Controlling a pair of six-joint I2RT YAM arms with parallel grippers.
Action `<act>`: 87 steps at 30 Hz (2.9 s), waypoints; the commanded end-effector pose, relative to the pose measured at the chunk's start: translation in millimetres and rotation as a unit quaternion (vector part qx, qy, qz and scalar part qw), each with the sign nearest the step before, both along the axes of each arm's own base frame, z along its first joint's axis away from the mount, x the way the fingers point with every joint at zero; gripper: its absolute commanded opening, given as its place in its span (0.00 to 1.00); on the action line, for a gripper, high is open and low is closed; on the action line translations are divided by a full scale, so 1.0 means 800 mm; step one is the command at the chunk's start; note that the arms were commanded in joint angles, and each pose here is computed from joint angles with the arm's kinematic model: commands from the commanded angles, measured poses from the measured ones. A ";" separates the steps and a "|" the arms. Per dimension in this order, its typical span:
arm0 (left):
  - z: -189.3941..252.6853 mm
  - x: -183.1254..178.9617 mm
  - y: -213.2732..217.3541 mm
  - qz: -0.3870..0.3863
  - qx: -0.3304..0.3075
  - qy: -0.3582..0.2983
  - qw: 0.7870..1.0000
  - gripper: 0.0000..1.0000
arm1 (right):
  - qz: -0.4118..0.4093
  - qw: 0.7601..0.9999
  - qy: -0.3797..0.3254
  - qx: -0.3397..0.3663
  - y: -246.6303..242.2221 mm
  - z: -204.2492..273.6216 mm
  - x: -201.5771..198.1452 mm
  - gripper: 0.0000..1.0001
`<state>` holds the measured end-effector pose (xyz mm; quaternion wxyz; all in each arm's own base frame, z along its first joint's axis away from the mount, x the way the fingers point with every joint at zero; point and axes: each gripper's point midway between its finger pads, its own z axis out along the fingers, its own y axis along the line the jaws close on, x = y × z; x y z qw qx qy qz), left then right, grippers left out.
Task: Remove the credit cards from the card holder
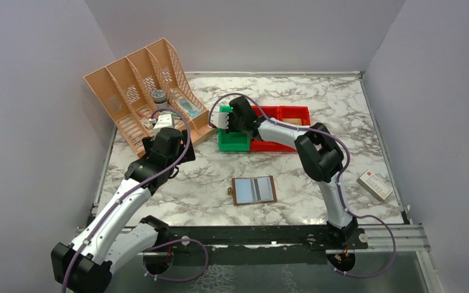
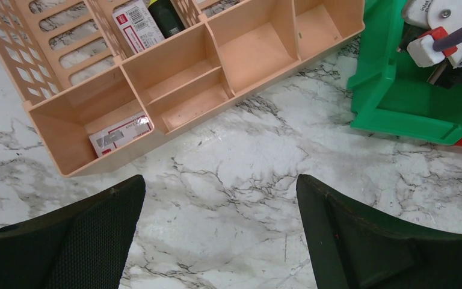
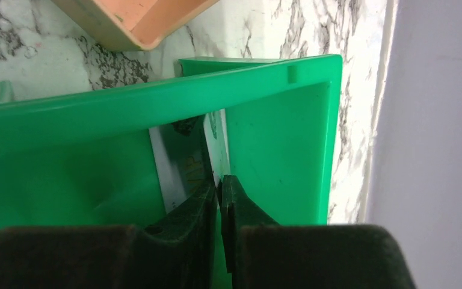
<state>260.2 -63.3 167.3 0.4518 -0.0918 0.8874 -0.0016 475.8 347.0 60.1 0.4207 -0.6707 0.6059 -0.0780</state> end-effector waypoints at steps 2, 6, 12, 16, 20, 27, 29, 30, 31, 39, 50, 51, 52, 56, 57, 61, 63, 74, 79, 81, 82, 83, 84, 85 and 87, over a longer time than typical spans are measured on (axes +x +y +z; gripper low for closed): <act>-0.001 -0.005 0.014 0.014 0.016 -0.003 1.000 0.99 | 0.018 0.999 -0.002 -0.032 -0.006 -0.019 0.002 0.16; -0.002 -0.005 0.012 0.012 0.015 0.000 1.000 0.99 | 0.019 1.000 0.010 -0.023 -0.005 -0.016 -0.004 0.21; -0.004 -0.005 0.011 0.009 0.015 0.003 1.000 0.99 | 0.021 0.999 0.027 -0.015 -0.004 -0.012 -0.010 0.22; -0.005 -0.004 0.010 0.009 0.014 0.004 1.000 0.99 | 0.012 0.999 0.026 -0.019 -0.010 -0.004 -0.011 0.23; -0.005 -0.004 0.010 0.008 0.015 0.006 1.000 0.99 | 0.017 0.999 0.030 -0.004 -0.007 0.008 -0.015 0.26; -0.006 -0.004 0.010 0.007 0.016 0.007 1.000 0.99 | 0.001 0.999 0.012 0.041 -0.001 0.037 -0.009 0.36; -0.006 -0.004 0.010 0.008 0.016 0.007 1.000 0.99 | -0.003 0.998 0.006 0.067 0.004 0.054 -0.009 0.36; -0.006 -0.005 0.010 0.007 0.016 0.007 1.000 0.99 | -0.007 0.996 0.003 0.086 0.006 0.066 -0.010 0.36; -0.006 -0.004 0.009 0.006 0.016 0.008 1.000 0.99 | -0.012 0.994 0.002 0.110 0.009 0.079 -0.012 0.36; -0.009 -0.004 0.002 -0.007 0.009 0.016 1.000 0.99 | -0.059 0.965 -0.025 0.255 -0.004 0.176 -0.038 0.36; -0.003 -0.004 -0.033 -0.078 -0.036 0.011 0.996 0.99 | -0.311 0.792 0.181 0.494 -0.110 0.178 -0.189 0.47; 0.000 -0.004 -0.042 -0.092 -0.050 0.006 0.995 0.99 | -0.329 0.783 0.207 0.486 -0.117 0.162 -0.206 0.46; 0.002 -0.006 -0.053 -0.113 -0.069 0.002 0.991 0.99 | -0.339 0.773 0.229 0.485 -0.122 0.153 -0.221 0.46; 0.015 -0.034 -0.120 -0.213 -0.195 0.020 0.957 0.99 | -0.337 0.747 0.302 0.487 -0.131 0.129 -0.277 0.46; 0.021 -0.041 -0.134 -0.230 -0.227 0.026 0.946 0.99 | -0.340 0.739 0.314 0.489 -0.135 0.123 -0.289 0.46; 0.038 -0.057 -0.164 -0.260 -0.311 0.025 0.914 0.98 | -0.352 0.707 0.344 0.508 -0.150 0.104 -0.322 0.46; 0.045 -0.062 -0.168 -0.267 -0.326 0.015 0.907 0.97 | -0.345 0.694 0.353 0.525 -0.150 0.100 -0.330 0.47; 0.024 -0.052 -0.180 -0.269 -0.337 0.019 0.902 0.93 | -0.349 0.689 0.401 0.493 -0.126 0.062 -0.330 0.49; 0.023 -0.045 -0.211 -0.293 -0.355 0.005 0.888 0.91 | -0.365 0.690 0.399 0.481 -0.125 0.060 -0.322 0.49; 0.025 -0.039 -0.224 -0.299 -0.375 -0.009 0.878 0.91 | -0.377 0.689 0.399 0.474 -0.135 0.058 -0.330 0.48; 0.027 -0.037 -0.230 -0.301 -0.383 -0.011 0.873 0.91 | -0.382 0.685 0.396 0.477 -0.140 0.053 -0.333 0.48; 0.032 -0.034 -0.237 -0.307 -0.388 -0.014 0.869 0.91 | -0.384 0.680 0.390 0.487 -0.144 0.051 -0.334 0.48; 0.034 -0.033 -0.245 -0.312 -0.389 -0.013 0.867 0.91 | -0.382 0.678 0.382 0.499 -0.147 0.051 -0.334 0.48; 0.036 -0.033 -0.253 -0.320 -0.384 -0.012 0.866 0.91 | -0.373 0.679 0.374 0.510 -0.148 0.055 -0.332 0.49; 0.030 -0.042 -0.274 -0.341 -0.362 -0.001 0.867 0.91 | -0.362 0.684 0.362 0.521 -0.150 0.065 -0.330 0.49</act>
